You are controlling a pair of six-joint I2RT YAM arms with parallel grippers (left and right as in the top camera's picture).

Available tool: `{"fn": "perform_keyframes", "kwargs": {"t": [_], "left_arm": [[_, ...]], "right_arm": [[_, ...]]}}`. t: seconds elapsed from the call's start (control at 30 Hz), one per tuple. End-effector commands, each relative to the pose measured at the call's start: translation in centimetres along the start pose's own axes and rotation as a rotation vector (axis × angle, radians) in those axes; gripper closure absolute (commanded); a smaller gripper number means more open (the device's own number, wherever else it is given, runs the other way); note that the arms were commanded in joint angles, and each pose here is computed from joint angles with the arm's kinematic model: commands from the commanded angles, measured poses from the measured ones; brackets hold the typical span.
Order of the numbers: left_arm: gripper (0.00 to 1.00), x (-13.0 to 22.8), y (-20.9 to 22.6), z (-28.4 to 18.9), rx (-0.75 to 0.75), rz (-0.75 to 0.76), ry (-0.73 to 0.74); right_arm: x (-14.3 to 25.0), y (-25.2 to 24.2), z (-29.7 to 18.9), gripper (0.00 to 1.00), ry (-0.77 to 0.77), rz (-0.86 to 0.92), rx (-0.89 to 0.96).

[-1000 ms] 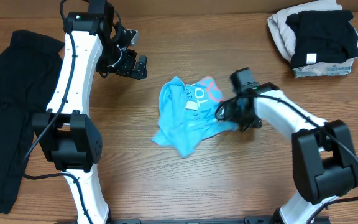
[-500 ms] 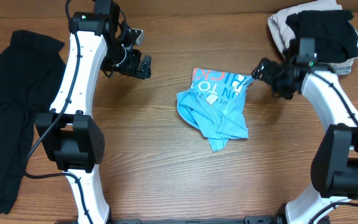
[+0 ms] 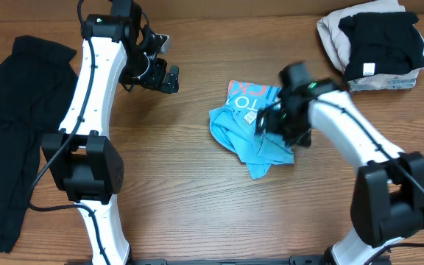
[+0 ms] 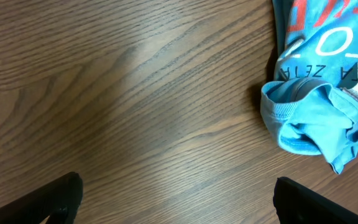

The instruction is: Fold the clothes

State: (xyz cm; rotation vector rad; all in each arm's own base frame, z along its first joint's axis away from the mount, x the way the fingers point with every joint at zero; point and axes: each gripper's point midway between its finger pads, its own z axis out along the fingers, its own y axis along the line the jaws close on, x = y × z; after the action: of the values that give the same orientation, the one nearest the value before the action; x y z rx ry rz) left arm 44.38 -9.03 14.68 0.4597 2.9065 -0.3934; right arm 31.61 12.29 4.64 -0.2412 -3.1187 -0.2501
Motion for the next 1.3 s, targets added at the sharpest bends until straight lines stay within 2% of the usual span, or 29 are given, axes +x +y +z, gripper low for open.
{"fn": "perform_keyframes", "kwargs": {"t": [0.0,0.13,0.33,0.5,0.6,0.7,0.8,0.9,1.0,1.1,1.27], "left_arm": [[0.0,-0.2,-0.4,-1.1,-0.001,0.024,-0.027],[0.0,-0.1,-0.4,-1.1,-0.001,0.023,-0.026],[0.0,-0.1,-0.4,-1.1,0.0,0.024,-0.026],[0.0,0.0,-0.4,-1.1,0.002,0.022,-0.021],[0.0,0.1,-0.5,-1.0,0.003,0.021,-0.016],[0.0,0.1,-0.5,-1.0,0.003,0.02,-0.015],[0.0,0.2,-0.5,-1.0,0.006,0.019,-0.011],[0.0,0.5,-0.6,-1.0,0.007,0.017,-0.002],[0.0,0.6,-0.6,-1.0,0.008,0.016,0.002],[0.0,0.5,-0.6,-1.0,0.008,0.016,0.0],[0.0,0.5,-0.6,-1.0,0.008,0.016,0.0]], "right_arm": [[0.3,-4.4,1.4,0.01,-0.071,0.093,0.217],[1.2,-7.9,2.9,0.01,-0.111,0.197,0.35],[1.1,-11.3,3.8,0.0,-0.141,0.29,0.39],[-1.2,-15.9,2.5,0.0,-0.21,0.467,0.405],[-3.4,-17.9,0.9,0.0,-0.24,0.591,0.332],[-5.4,-16.8,-1.2,0.0,-0.202,0.658,0.117],[-7.5,-13.6,-4.1,0.0,-0.194,0.625,-0.142],[-8.2,-11.3,-5.9,0.0,-0.211,0.594,-0.278],[-7.7,-10.0,-6.0,0.0,-0.197,0.55,-0.29],[-5.9,-8.2,-3.7,0.01,-0.15,0.457,-0.219],[-4.2,-8.4,-0.4,0.04,-0.155,0.497,-0.109]]}}
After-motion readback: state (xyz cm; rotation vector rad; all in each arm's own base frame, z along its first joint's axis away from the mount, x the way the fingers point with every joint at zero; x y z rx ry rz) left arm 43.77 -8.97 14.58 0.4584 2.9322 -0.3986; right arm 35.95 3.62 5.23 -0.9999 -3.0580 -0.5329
